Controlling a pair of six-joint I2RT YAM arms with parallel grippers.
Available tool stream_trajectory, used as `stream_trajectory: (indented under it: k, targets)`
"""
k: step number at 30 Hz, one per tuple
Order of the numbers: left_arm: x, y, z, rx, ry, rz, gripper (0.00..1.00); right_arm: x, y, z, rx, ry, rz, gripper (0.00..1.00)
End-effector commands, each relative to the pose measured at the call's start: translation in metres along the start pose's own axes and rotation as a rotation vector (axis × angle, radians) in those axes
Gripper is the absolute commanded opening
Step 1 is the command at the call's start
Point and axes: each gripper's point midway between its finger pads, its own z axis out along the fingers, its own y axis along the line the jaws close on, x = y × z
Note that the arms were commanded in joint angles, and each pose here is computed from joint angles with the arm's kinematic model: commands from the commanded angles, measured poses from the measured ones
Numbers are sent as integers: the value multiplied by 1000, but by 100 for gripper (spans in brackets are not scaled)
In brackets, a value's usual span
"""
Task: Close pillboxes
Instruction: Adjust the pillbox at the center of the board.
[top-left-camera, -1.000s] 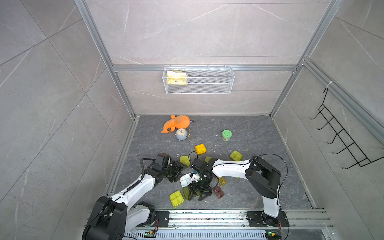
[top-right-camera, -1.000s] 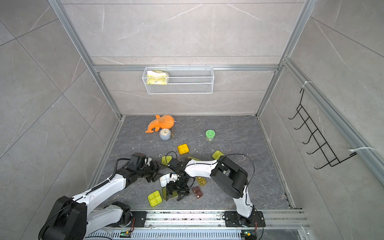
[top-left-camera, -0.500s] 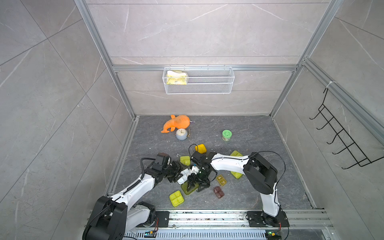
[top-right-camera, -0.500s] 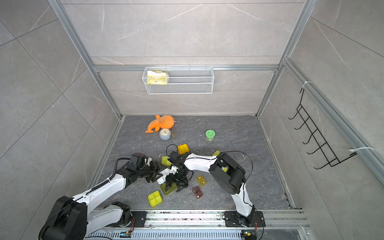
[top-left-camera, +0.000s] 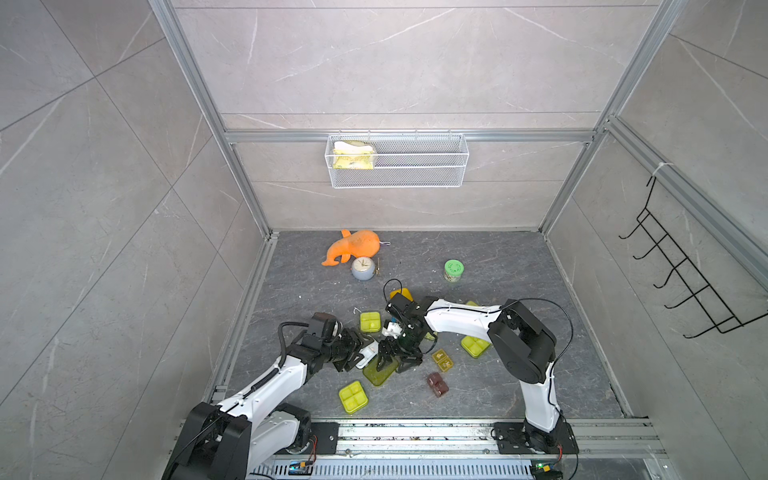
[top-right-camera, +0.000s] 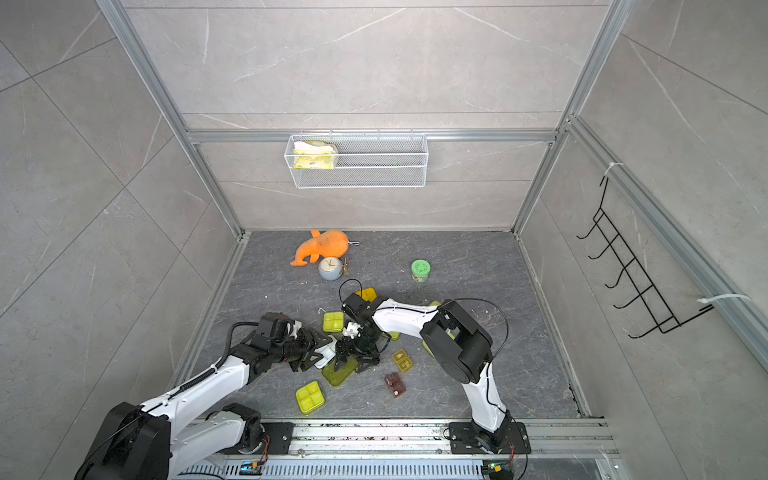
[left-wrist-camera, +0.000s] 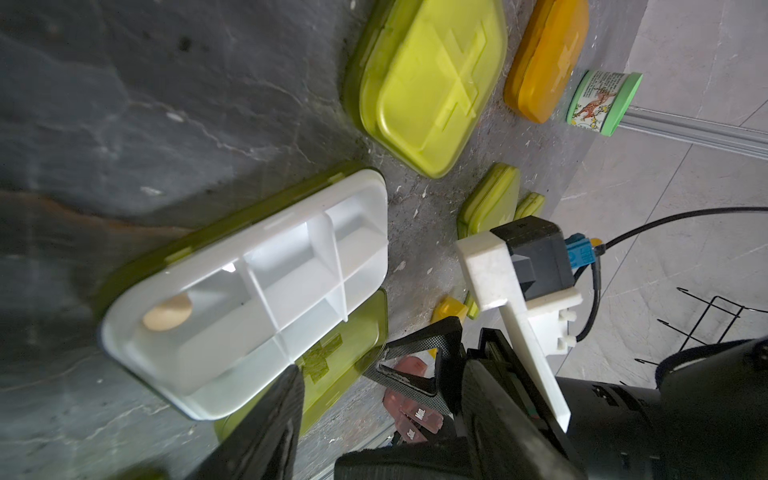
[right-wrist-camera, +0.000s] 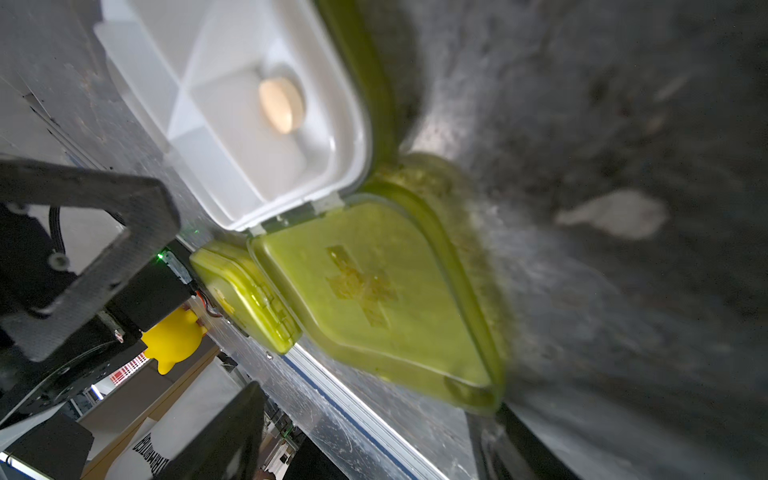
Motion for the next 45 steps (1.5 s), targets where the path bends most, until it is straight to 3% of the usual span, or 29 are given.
stream_trajectory:
  k: [1,22,45]
  targets:
    - [-2,-12,-4,39,-9,31,62,-2,-3,3,8,3,-1,78]
    - [11,-2,-12,29,17,74,62,8,2,-17,-27,-83,-17,79]
    - [13,-7,-6,19,68,116,56,19,3,-23,-121,-67,-62,79]
